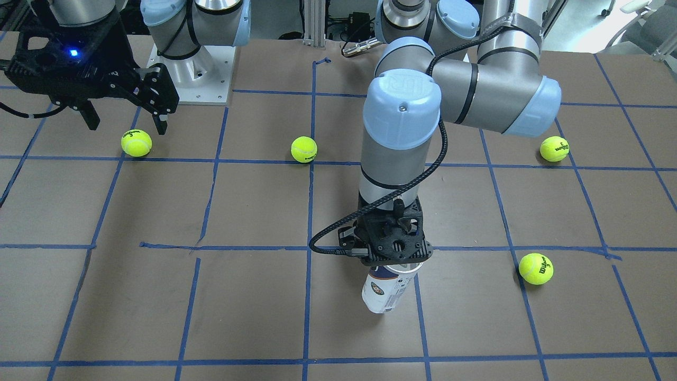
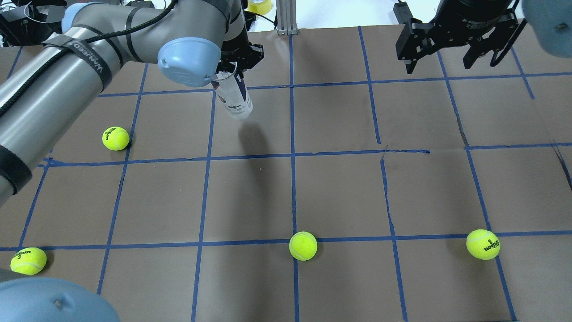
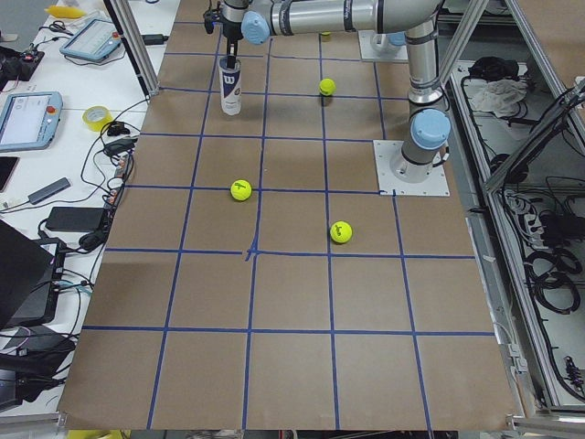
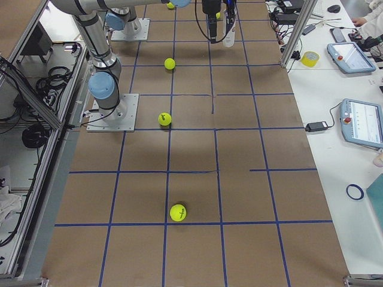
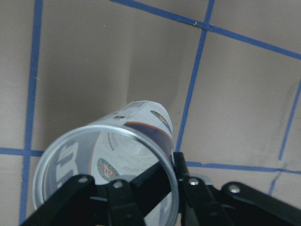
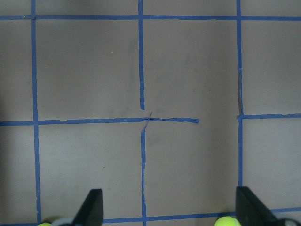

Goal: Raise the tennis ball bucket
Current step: 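Lower the upright can onto the table with the left gripper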

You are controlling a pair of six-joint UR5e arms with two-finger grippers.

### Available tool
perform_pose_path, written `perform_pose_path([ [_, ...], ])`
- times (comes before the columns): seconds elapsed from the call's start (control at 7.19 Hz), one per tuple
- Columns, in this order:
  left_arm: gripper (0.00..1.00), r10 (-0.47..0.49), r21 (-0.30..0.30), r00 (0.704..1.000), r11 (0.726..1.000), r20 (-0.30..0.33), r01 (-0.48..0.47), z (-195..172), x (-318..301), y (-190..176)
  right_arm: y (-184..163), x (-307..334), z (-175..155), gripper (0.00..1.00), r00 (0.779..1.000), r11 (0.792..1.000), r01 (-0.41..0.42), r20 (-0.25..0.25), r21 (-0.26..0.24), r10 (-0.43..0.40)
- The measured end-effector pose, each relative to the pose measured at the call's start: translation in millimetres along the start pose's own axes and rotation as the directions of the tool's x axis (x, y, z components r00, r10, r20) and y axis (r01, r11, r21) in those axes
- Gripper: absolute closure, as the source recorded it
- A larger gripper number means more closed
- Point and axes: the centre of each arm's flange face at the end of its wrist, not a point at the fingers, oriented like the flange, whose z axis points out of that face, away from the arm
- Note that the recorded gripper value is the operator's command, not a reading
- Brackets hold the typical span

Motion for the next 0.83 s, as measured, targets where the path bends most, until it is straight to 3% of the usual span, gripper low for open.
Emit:
perform_pose_path([
  [0.42, 1.00, 0.150, -0.014, 0.988, 0.989, 0.019, -0.150, 34, 18, -2, -1, -1, 5, 0.00, 1.000, 1.000, 0.001, 0.009, -0.005, -0.001],
  [0.56, 0.03, 0.176, -0.023, 0.984, 0.984, 0.018, -0.176, 43, 19, -3, -1, -1, 5, 0.00, 1.000, 1.000, 0.001, 0.009, -0.005, -0.001],
  [0.83, 0.00, 0.197, -0.028, 0.980, 0.980, 0.016, -0.197, 46, 20, -3, -1, -2, 5, 0.00, 1.000, 1.000, 0.001, 0.010, -0.004, -0.001],
])
